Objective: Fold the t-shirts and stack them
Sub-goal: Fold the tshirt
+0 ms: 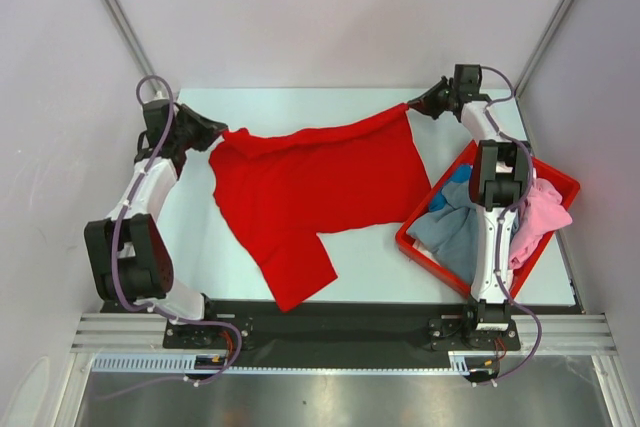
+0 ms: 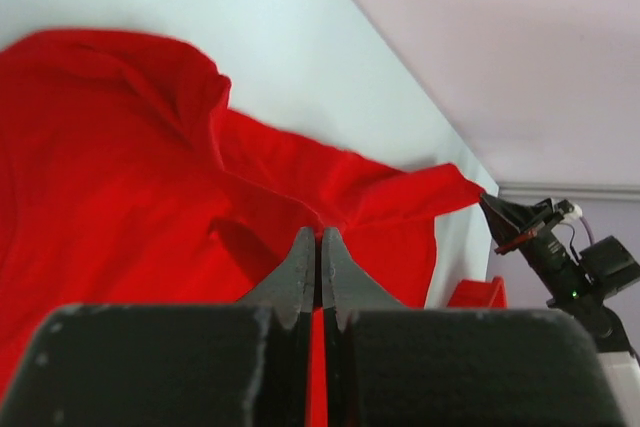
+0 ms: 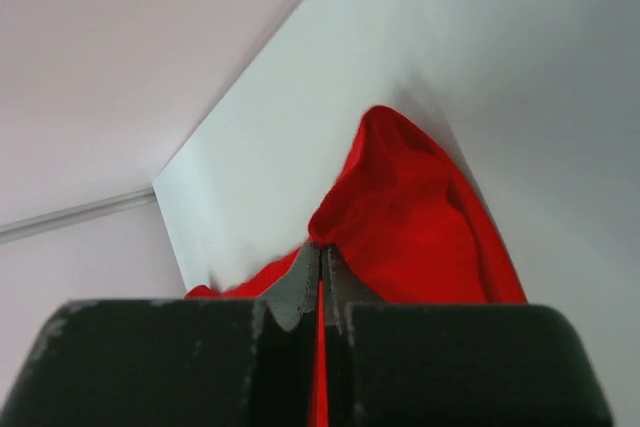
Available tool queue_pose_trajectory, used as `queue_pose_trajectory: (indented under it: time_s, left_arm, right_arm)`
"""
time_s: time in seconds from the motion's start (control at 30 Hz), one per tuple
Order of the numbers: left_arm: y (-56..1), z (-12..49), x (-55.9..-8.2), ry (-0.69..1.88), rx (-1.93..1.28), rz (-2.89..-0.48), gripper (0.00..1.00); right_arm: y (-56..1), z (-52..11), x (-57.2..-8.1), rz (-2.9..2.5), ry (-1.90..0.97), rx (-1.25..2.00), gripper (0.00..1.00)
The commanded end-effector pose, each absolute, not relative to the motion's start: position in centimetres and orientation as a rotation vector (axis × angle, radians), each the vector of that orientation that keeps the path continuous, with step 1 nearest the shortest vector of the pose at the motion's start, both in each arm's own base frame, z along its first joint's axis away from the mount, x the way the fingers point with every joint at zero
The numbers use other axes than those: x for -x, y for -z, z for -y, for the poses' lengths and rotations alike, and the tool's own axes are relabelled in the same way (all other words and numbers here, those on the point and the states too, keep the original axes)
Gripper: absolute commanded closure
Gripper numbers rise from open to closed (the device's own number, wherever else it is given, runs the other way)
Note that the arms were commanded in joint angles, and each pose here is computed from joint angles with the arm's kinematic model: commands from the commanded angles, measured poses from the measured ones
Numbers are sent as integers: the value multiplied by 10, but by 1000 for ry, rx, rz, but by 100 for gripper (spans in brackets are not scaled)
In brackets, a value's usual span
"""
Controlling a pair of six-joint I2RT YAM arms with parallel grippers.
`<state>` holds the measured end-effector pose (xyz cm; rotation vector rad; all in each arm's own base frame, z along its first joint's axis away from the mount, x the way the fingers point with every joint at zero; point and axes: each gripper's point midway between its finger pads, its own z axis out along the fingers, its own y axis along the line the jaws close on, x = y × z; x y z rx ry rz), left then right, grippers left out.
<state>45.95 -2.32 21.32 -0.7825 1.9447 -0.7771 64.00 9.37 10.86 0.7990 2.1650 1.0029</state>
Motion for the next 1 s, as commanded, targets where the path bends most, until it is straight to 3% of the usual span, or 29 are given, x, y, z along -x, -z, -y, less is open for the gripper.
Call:
queue_pose_trajectory:
  time_s: [0.0, 0.5, 0.97]
  left_arm:
    - [-222, 36, -444, 826, 709, -1956, 100]
    - [-163, 39, -392, 784, 868, -2093, 100]
    - [-128, 42, -350, 744, 965, -2165, 100]
  right_arm:
    - [-132, -99, -622, -2192, -1005, -781, 100]
    - [-99, -91, -589, -2331, -837, -861, 100]
    - [-105, -84, -577, -2364, -751, -820, 100]
